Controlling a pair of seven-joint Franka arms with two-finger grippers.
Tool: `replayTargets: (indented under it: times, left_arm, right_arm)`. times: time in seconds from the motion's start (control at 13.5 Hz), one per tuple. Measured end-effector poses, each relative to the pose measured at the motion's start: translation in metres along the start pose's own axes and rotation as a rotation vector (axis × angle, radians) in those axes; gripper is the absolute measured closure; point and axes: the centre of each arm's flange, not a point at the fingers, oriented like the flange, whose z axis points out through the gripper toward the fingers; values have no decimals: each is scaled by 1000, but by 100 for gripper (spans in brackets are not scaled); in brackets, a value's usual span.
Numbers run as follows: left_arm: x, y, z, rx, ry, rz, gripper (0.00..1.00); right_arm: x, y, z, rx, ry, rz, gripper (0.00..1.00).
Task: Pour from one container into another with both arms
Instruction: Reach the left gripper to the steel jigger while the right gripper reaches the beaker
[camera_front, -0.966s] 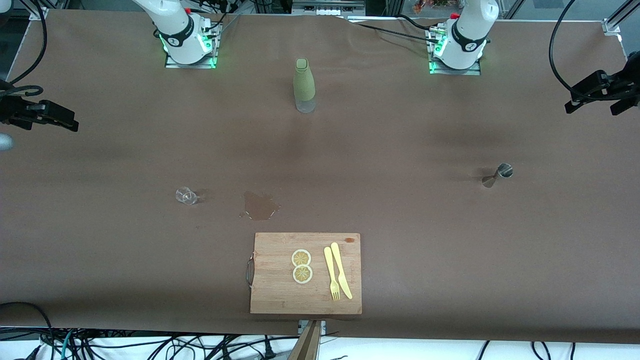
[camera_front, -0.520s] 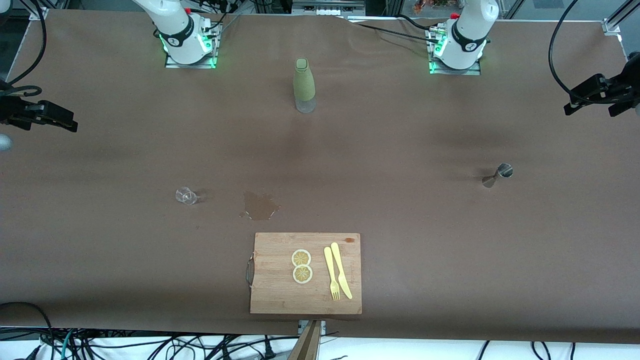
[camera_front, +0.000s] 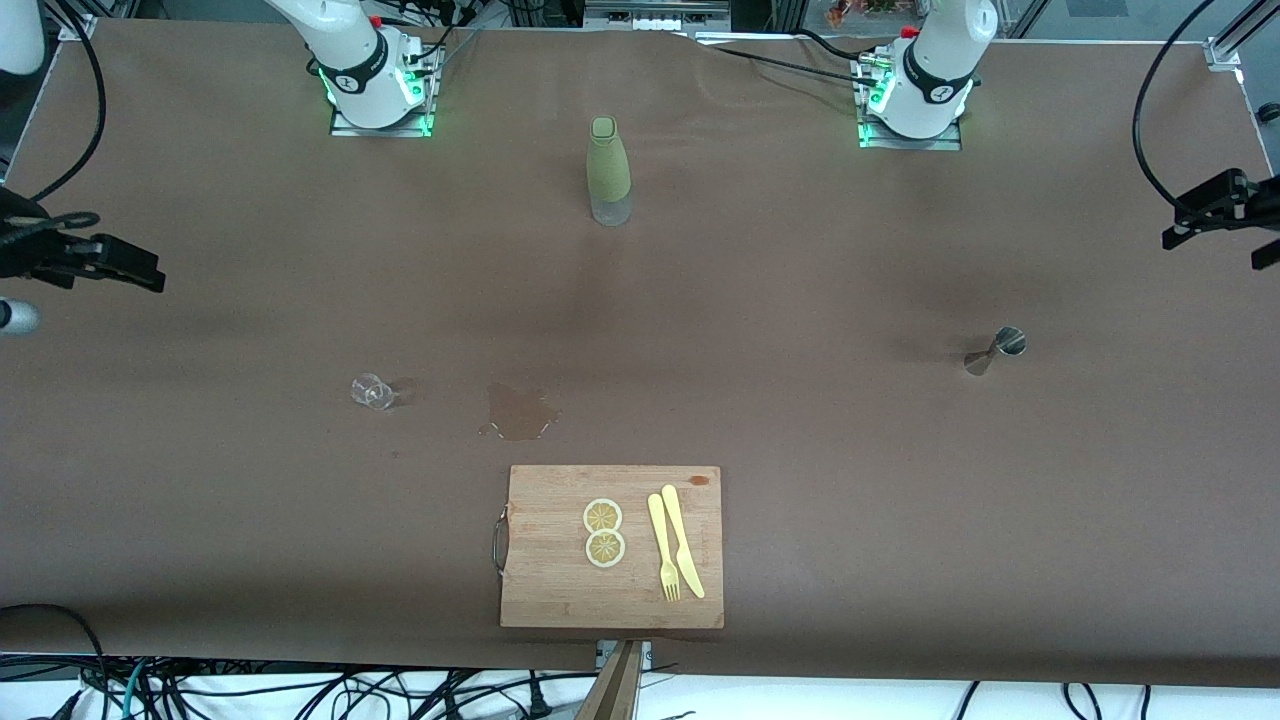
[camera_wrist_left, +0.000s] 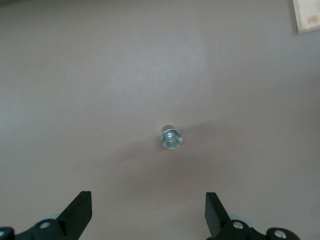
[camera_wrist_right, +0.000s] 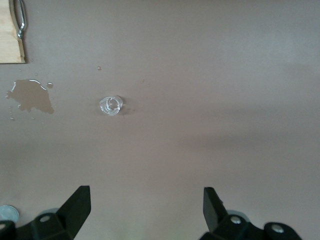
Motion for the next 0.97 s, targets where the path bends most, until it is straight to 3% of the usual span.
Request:
replayTargets:
  times: [0.37, 0.67, 0.97]
  left_arm:
    - [-11, -94, 90, -193, 51, 295, 0]
    - [-34, -162, 195, -408, 240, 524, 0]
    - [-63, -197, 271, -500, 429, 743, 0]
  right_arm:
    - [27, -6, 50, -5, -65, -6, 0]
    - [35, -8, 70, -6, -99, -12, 0]
    - [44, -7, 95, 2, -130, -171, 0]
